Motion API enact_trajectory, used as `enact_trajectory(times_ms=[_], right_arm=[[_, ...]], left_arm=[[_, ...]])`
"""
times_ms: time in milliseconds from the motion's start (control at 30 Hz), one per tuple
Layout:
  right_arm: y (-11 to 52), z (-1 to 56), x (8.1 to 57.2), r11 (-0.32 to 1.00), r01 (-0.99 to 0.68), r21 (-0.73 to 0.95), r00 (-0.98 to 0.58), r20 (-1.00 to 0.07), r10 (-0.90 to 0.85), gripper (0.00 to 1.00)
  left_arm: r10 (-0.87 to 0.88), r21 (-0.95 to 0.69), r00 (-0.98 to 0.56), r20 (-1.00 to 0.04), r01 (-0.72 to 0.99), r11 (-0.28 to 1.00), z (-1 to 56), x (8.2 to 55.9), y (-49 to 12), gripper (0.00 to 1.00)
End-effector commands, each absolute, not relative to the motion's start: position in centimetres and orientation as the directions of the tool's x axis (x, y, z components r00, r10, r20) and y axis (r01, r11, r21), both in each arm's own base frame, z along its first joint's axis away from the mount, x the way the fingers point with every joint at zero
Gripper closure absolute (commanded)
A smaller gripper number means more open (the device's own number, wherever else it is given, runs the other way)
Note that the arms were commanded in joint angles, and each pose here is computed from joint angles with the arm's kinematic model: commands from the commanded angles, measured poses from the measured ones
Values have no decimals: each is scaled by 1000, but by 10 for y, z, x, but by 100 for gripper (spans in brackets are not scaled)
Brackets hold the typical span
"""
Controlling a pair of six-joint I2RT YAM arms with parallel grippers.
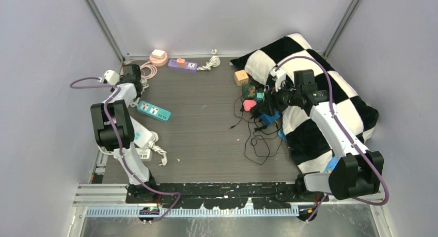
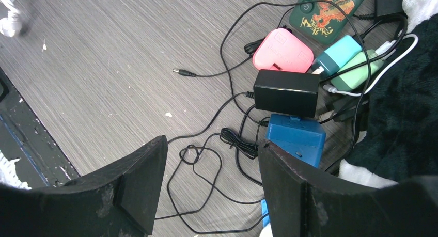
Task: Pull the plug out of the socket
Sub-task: Move the socket to the center of the board.
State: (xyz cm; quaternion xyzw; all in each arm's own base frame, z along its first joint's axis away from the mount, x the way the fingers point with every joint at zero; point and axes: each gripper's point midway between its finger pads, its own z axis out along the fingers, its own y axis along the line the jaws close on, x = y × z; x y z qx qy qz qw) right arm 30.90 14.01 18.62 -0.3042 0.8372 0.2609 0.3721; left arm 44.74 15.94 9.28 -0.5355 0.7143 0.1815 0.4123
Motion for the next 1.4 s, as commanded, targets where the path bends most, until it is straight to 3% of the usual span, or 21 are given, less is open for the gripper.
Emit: enact_trajectory(times_ms=[0, 100, 267, 700, 800, 933, 1100, 1200, 1367], right_arm=[[141, 214, 315, 664, -730, 160, -462, -832, -308, 31], [141, 214, 314, 663, -731, 161, -463, -831, -308, 30], [142, 215, 314, 664, -730, 164, -465, -830, -307, 30], [144, 218, 310, 650, -740, 172, -459, -835, -302, 30], [144, 219, 310, 649, -741, 172, -458, -837, -300, 30], [144, 219, 310, 648, -742, 171, -455, -838, -301, 30], [145, 217, 309, 645, -745, 172, -457, -835, -306, 30], [145, 217, 309, 639, -750, 172, -455, -835, -309, 30], [145, 218, 307, 631, -757, 169, -450, -835, -317, 30]], left_arm=[[-620, -146, -72, -782, -944, 295, 100, 434, 178, 56], [-627, -136, -72, -775, -951, 278, 109, 433, 178, 29], [-670, -194, -69, -739, -930, 311, 136, 442, 167, 19], [-691, -447, -127, -712, -677, 585, 207, 480, 96, 8], [-674, -512, -184, -716, -517, 686, 216, 496, 63, 0], [-600, -577, -277, -750, -170, 799, 237, 512, 4, 0], [-493, -550, -250, -833, 282, 786, 269, 515, -53, 0], [-467, -520, -229, -854, 388, 761, 279, 522, -66, 0], [-358, -466, -315, -879, 408, 785, 265, 548, -78, 0]])
